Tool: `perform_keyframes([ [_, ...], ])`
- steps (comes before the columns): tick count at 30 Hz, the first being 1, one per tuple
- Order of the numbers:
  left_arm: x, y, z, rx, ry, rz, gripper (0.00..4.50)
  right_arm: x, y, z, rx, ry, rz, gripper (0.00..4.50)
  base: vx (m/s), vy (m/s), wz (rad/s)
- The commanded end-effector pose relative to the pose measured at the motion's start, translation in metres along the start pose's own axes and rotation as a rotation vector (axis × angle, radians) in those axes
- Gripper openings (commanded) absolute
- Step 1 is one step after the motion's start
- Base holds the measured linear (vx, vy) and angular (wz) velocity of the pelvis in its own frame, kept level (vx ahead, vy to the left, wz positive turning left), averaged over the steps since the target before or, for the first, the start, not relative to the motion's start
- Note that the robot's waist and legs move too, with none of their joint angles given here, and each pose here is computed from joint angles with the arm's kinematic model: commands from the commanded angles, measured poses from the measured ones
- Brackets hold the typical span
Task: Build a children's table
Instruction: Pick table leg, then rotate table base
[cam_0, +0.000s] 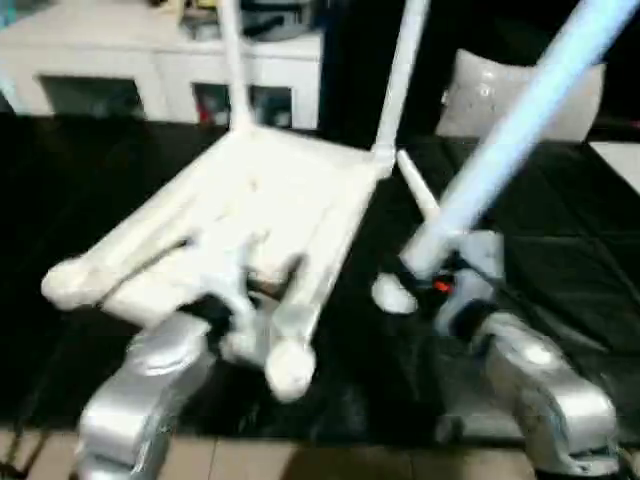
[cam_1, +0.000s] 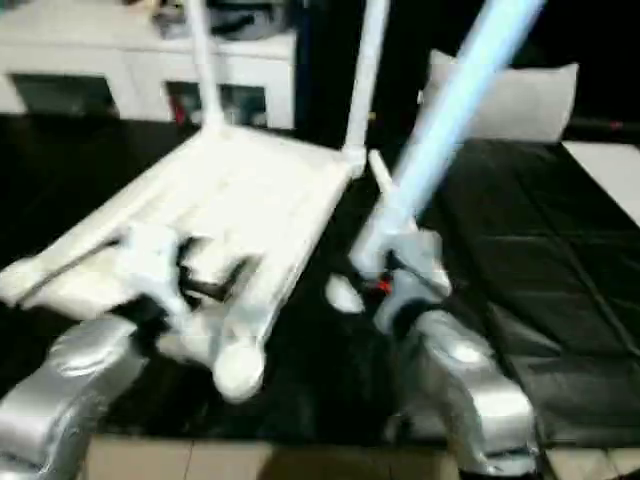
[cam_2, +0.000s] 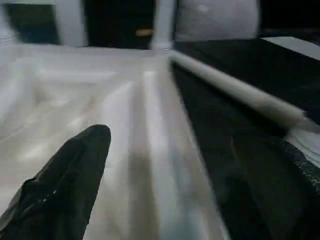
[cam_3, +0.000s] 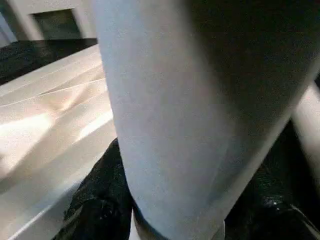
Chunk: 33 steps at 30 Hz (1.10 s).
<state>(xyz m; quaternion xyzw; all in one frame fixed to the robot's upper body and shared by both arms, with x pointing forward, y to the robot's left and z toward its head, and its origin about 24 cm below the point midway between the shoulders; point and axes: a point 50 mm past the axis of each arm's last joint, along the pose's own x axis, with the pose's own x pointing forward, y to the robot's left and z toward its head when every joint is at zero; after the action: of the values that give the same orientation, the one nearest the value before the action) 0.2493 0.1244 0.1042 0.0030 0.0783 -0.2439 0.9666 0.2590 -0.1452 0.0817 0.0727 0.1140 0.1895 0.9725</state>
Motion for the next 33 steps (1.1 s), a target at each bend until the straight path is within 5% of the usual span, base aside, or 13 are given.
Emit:
perform_keyframes([
  [1,-0.002,0.001,-0.002,0.022,0.014,-0.041,4.34,0.0,0.004,0.006,-0.013,-0.044,0.008,1.9,0.145,-0.043,-0.1],
  [3,-0.004,-0.003,-0.004,0.034,0.036,-0.142,4.34,-0.005,0.003,0.009,0.03,-0.103,0.028,1.9,0.158,0.021,-0.08],
  [7,-0.009,-0.001,-0.003,0.064,0.09,-0.29,4.34,-0.009,0.002,0.008,0.024,-0.078,0.058,1.9,0.137,0.019,-0.05],
  [12,-0.024,0.009,0.003,0.25,0.2,-0.579,4.34,-0.013,-0.003,0.008,0.005,-0.07,0.058,1.9,-0.011,-0.009,-0.02],
  [19,-0.035,0.043,-0.002,0.449,0.432,-0.785,3.98,-0.013,-0.001,0.003,-0.05,-0.039,0.167,1.9,-0.077,-0.009,-0.04],
  [27,-0.018,0.07,0.0,0.677,0.587,-0.912,3.47,-0.016,0.002,-0.005,-0.115,0.012,0.266,1.9,0.0,0.0,0.0],
  [33,-0.002,0.07,-0.002,0.74,0.579,-1.01,2.94,-0.015,0.004,-0.008,-0.128,0.016,0.291,1.9,0.0,0.0,0.0],
])
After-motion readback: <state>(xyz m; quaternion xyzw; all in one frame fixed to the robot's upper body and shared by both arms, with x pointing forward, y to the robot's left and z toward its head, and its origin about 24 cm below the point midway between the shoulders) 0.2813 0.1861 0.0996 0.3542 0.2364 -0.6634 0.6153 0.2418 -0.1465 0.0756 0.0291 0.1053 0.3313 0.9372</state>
